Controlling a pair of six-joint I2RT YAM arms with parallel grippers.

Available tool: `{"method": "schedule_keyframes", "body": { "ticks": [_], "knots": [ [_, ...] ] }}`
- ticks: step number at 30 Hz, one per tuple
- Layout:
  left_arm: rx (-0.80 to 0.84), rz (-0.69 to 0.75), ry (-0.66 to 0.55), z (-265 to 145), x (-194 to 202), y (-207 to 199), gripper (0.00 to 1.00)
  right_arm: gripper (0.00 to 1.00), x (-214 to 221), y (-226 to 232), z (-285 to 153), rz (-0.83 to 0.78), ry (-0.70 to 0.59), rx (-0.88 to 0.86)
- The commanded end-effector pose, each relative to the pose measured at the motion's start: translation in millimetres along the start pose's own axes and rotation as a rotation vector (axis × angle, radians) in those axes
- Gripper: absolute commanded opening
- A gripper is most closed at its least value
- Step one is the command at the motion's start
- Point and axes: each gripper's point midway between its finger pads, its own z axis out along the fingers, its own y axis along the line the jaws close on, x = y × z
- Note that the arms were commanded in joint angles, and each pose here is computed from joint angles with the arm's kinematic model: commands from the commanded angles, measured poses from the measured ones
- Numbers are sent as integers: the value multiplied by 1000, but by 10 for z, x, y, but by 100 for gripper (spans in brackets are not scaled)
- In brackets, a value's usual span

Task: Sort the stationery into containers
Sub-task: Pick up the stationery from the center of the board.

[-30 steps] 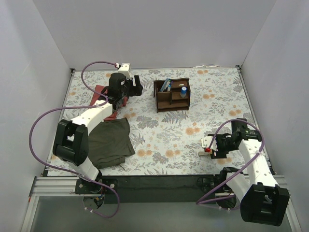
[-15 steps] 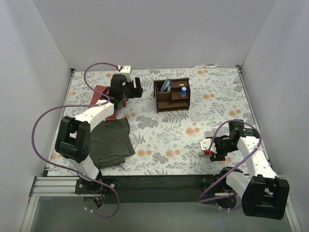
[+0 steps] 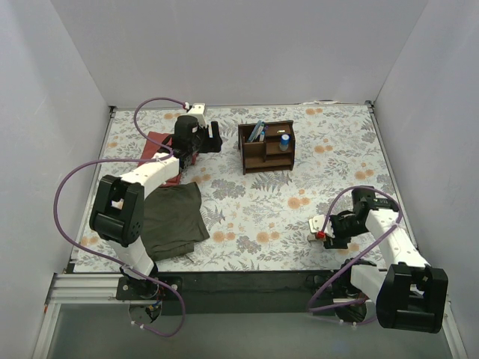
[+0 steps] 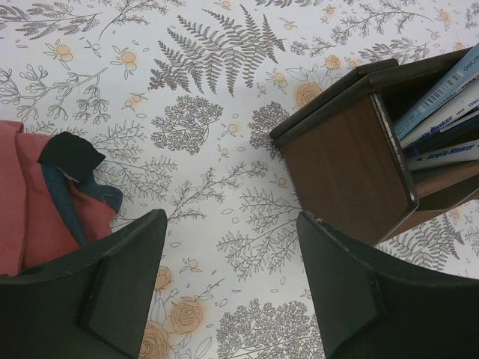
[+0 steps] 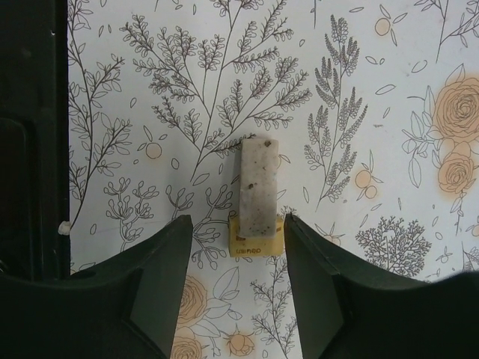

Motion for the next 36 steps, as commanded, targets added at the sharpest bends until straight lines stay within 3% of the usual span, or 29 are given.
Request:
{"method": "schedule_keyframes", "body": {
  "ticks": [1, 24, 36],
  "knots": [
    [14, -9, -38, -5, -187, -41, 70, 60, 33, 12, 46, 17, 1, -13],
    [29, -36, -13, 113, -104, -63, 70, 49, 166, -42, 96, 94, 43, -18],
    [41, -52, 22, 192, 18, -75, 70, 35, 202, -53, 137, 126, 56, -7]
  ]
}}
